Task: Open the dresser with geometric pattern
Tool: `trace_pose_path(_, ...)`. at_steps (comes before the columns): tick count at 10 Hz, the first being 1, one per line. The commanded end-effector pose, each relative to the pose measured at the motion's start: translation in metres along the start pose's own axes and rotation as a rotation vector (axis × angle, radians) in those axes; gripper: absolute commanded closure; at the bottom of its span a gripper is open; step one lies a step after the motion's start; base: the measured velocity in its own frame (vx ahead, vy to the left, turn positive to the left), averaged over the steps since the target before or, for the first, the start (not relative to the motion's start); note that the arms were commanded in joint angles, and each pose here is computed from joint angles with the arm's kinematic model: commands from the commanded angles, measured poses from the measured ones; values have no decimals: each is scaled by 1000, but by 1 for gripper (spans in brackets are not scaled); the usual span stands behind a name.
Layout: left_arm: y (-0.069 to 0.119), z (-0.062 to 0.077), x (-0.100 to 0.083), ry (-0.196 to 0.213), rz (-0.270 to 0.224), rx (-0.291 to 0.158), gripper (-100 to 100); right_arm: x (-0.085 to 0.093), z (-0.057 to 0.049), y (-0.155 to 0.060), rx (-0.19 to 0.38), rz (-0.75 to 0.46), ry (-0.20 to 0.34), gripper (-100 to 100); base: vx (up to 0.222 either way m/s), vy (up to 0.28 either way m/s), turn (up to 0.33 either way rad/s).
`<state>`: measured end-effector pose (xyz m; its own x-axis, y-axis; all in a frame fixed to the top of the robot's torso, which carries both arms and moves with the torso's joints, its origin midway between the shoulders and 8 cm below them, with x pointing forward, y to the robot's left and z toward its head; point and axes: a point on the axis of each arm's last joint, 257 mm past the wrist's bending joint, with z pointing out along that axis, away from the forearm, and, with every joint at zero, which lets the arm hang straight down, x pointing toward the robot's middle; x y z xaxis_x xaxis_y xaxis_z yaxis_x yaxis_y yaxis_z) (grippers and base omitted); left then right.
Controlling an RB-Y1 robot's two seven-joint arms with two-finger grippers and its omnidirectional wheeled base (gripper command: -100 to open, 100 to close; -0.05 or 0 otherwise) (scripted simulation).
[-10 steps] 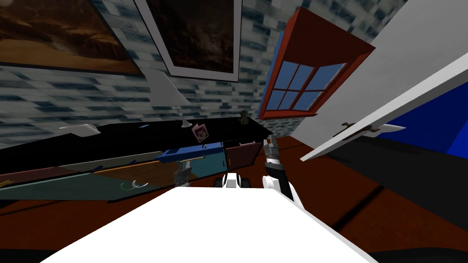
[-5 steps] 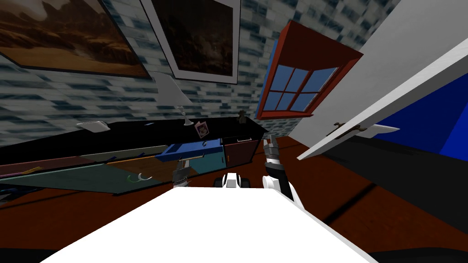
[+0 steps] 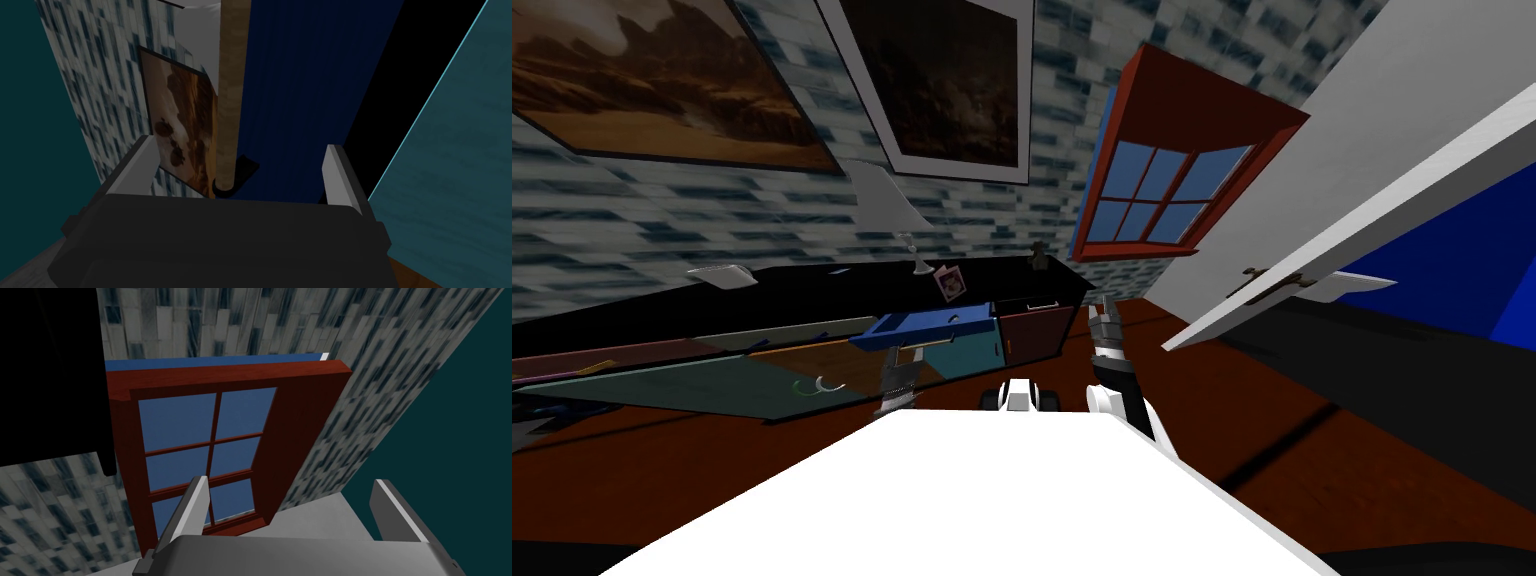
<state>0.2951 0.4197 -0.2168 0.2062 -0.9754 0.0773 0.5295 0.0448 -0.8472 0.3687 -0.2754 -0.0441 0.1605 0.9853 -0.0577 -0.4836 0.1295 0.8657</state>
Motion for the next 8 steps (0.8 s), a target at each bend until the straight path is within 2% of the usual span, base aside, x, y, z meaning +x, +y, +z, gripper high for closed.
trace_pose_path(1, -12, 16, -9, 5, -6, 14, -100, 0, 0, 0, 0, 0, 0, 0, -13, -50, 15)
trace_pose_path(4, -23, 32, -20, 10, -14, 12, -100, 0, 0, 0, 0, 0, 0, 0, -10, -50, 9)
trace_pose_path(5, -23, 32, -20, 10, -14, 12, -100, 0, 0, 0, 0, 0, 0, 0, -5, -34, 18)
trace_pose_path(6, -9, 20, -20, 0, -15, -32, -100, 0, 0, 0, 0, 0, 0, 0, 4, -7, 3)
trace_pose_path(7, -6, 18, -21, -4, -14, -44, 0, 0, 0, 0, 0, 0, 0, 0, 0, 0, 0)
trace_pose_path(8, -2, 15, -22, -7, -14, -56, 0, 0, 0, 0, 0, 0, 0, 0, 0, 0, 0)
